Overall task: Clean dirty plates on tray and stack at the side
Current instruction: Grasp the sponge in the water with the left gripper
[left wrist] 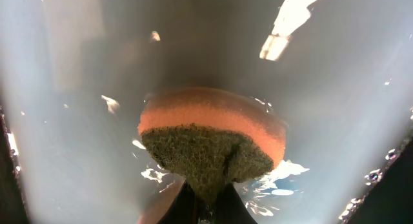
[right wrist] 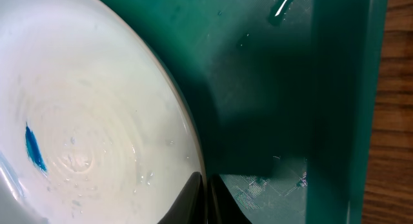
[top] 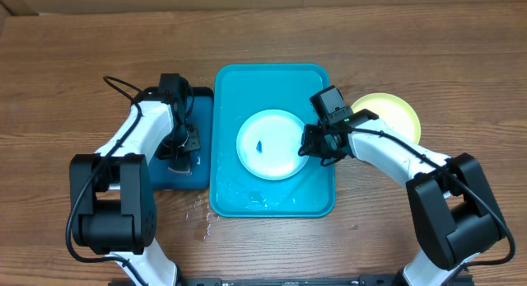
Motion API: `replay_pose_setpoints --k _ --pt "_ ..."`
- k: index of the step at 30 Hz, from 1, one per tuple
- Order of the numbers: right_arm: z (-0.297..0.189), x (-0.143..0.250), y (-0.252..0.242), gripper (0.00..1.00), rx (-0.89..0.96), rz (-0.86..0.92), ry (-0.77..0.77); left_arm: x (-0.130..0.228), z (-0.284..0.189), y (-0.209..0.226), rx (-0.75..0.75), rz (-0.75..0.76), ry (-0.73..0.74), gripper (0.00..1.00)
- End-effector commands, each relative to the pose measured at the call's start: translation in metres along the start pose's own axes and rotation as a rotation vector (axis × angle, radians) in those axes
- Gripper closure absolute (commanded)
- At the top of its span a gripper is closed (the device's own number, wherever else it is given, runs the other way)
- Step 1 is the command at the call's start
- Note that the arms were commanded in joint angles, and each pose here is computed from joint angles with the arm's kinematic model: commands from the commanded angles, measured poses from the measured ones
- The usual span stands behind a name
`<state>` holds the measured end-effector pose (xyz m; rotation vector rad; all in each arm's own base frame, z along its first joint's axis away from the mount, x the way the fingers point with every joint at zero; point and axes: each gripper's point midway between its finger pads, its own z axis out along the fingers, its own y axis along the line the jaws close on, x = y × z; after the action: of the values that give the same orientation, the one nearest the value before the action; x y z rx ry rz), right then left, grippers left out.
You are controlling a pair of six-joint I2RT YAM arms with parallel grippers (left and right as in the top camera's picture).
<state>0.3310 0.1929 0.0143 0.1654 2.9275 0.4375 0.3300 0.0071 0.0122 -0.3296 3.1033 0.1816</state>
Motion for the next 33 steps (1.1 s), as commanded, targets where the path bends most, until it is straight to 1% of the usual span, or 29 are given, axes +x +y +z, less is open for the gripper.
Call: replay_pose_setpoints --k 1,6,10,14,18,22,25,29,33 --pt "-0.009 -0.01 0.004 0.95 -0.009 0.001 -0.038 -0.009 -0.006 0.002 -0.012 0.016 -0.011 0.96" --pt "-0.009 -0.01 0.004 0.95 -0.008 0.002 -0.037 -0.026 -0.029 0.009 -0.003 -0.012 -0.04 0.96" --pt "-0.009 -0.01 0.004 0.95 -0.009 0.002 -0.037 -0.044 -0.052 0.015 0.008 -0.037 -0.094 0.96" --pt "-0.009 -0.01 0.004 0.95 -0.009 0.002 -0.038 -0.06 -0.067 0.015 0.019 -0.02 -0.157 0.96" --pt "-0.009 -0.01 0.004 0.94 -0.009 0.002 -0.037 -0.074 -0.07 0.012 0.029 0.022 -0.216 0.96" --pt "-0.009 -0.01 0.004 0.95 -0.009 0.002 -0.037 -0.071 -0.067 0.005 0.068 0.038 -0.202 0.96" --pt "-0.009 -0.01 0.004 0.94 -0.009 0.002 -0.037 -0.062 -0.06 0.006 0.063 0.041 -0.17 0.96" --pt "-0.009 -0.01 0.004 0.94 -0.009 0.002 -0.037 -0.047 -0.043 0.007 0.055 0.046 -0.123 0.96" --pt "-0.009 -0.01 0.004 0.94 -0.009 0.002 -0.037 -0.039 -0.023 0.005 0.058 0.047 -0.115 0.96"
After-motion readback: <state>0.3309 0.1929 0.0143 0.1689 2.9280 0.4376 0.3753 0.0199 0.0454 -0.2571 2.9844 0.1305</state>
